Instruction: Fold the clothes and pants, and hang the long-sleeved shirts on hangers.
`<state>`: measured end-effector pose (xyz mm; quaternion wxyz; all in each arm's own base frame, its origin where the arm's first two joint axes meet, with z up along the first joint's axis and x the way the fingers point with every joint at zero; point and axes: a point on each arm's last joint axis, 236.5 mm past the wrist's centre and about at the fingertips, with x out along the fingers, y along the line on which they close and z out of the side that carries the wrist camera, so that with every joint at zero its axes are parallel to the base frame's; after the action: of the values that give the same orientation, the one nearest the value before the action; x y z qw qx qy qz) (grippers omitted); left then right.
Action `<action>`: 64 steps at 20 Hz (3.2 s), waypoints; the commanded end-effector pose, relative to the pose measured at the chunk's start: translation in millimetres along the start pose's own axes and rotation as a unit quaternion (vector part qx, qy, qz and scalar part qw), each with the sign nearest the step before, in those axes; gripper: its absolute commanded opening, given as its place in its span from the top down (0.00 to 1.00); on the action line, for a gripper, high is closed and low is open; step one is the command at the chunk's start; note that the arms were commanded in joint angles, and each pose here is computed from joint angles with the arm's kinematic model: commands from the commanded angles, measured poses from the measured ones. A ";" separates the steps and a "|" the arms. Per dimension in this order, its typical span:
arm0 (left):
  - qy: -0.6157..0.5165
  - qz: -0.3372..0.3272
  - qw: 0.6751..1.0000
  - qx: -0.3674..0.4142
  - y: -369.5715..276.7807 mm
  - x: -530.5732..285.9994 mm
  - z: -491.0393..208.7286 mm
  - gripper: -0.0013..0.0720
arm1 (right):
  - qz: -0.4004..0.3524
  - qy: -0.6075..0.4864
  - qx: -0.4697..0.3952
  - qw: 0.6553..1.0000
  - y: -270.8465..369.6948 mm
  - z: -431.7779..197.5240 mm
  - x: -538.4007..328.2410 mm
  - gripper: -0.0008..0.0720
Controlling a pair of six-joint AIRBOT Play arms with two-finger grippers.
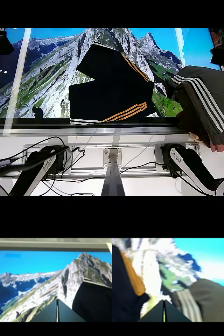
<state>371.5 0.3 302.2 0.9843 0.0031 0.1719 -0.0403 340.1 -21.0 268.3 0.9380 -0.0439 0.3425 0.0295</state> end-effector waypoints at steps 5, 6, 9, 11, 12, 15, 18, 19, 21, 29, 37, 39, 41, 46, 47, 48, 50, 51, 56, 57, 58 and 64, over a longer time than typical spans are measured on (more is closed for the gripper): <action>0.000 0.000 1.000 0.000 0.3 0.0 0.3 0.97 | -0.061 0.232 -0.018 0.971 -42.7 -131.5 85.7 0.95; -0.001 0.001 1.000 0.000 0.4 -0.2 0.4 0.97 | -0.031 0.279 -0.007 0.960 -28.6 -165.1 100.9 0.95; 0.000 0.001 1.000 0.000 0.4 0.0 0.2 0.97 | 0.127 0.393 0.045 0.910 48.8 -252.0 124.0 0.95; 0.000 0.000 1.000 0.000 0.3 0.0 0.1 0.97 | 0.191 0.419 0.100 0.882 87.1 -281.1 134.5 0.56; 0.000 0.001 1.000 0.000 0.4 0.0 0.0 0.97 | 0.191 0.423 0.128 0.876 93.5 -289.7 140.8 0.33; 0.020 -0.004 1.000 0.000 -1.6 0.1 -9.3 0.61 | 0.162 0.432 0.175 0.870 93.4 -310.3 155.6 0.32; 0.104 -0.023 0.994 -0.003 -8.7 4.3 -49.3 0.29 | 0.162 0.464 0.195 0.849 100.0 -333.8 156.2 0.32; 0.140 -0.030 0.990 -0.004 -10.8 7.0 -66.2 0.29 | 0.163 0.471 0.198 0.844 101.7 -341.0 157.1 0.32; 0.200 -0.035 0.979 -0.005 -9.7 15.8 -95.4 0.29 | 0.168 0.466 0.211 0.843 106.7 -344.2 164.4 0.32; 0.373 -0.026 0.927 -0.015 22.1 72.5 -195.5 0.39 | 0.281 0.375 0.257 0.845 151.4 -300.3 190.9 0.47; 0.552 -0.065 0.819 -0.143 51.9 28.4 -310.0 0.51 | 0.322 0.378 0.226 0.838 161.5 -300.0 177.8 0.53; 0.550 -0.117 0.799 -0.214 30.4 17.4 -332.9 0.48 | 0.322 0.378 0.226 0.838 161.3 -300.2 178.1 0.46; 0.540 -0.173 0.776 -0.276 3.4 10.0 -350.6 0.47 | 0.320 0.379 0.224 0.839 160.4 -301.3 178.1 0.26; 0.568 -0.205 0.733 -0.313 -40.9 -16.8 -417.9 0.34 | 0.319 0.380 0.222 0.839 160.0 -302.0 178.1 0.26; 0.565 -0.194 0.736 -0.319 -43.4 -16.1 -431.4 0.34 | 0.319 0.380 0.222 0.839 160.0 -302.0 178.1 0.27; 0.564 -0.182 0.738 -0.323 -43.8 -16.2 -442.1 0.34 | 0.319 0.380 0.222 0.839 159.9 -302.1 178.1 0.26; 0.557 -0.176 0.745 -0.323 -47.1 -15.5 -455.5 0.34 | 0.316 0.381 0.219 0.841 158.3 -303.6 178.8 0.27; 0.547 -0.175 0.750 -0.328 -48.8 -11.7 -456.8 0.34 | 0.310 0.384 0.212 0.844 155.5 -306.6 179.6 0.27; 0.539 -0.179 0.768 -0.297 -59.4 2.8 -462.9 0.35 | 0.220 0.426 0.207 0.853 123.5 -334.9 186.1 0.27; 0.541 -0.180 0.771 -0.284 -62.5 5.2 -465.4 0.35 | 0.225 0.421 0.216 0.852 126.9 -331.2 186.8 0.27; 0.542 -0.186 0.775 -0.266 -66.8 7.1 -467.4 0.35 | 0.233 0.412 0.230 0.851 132.0 -324.8 188.8 0.27; 0.538 -0.185 0.788 -0.233 -74.2 15.8 -471.0 0.35 | 0.249 0.363 0.299 0.847 145.2 -297.0 203.5 0.37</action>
<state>190.3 -87.5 -121.8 0.6109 -0.2814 0.7049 -0.2252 285.4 92.2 -101.6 0.6753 0.2896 0.6625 0.1460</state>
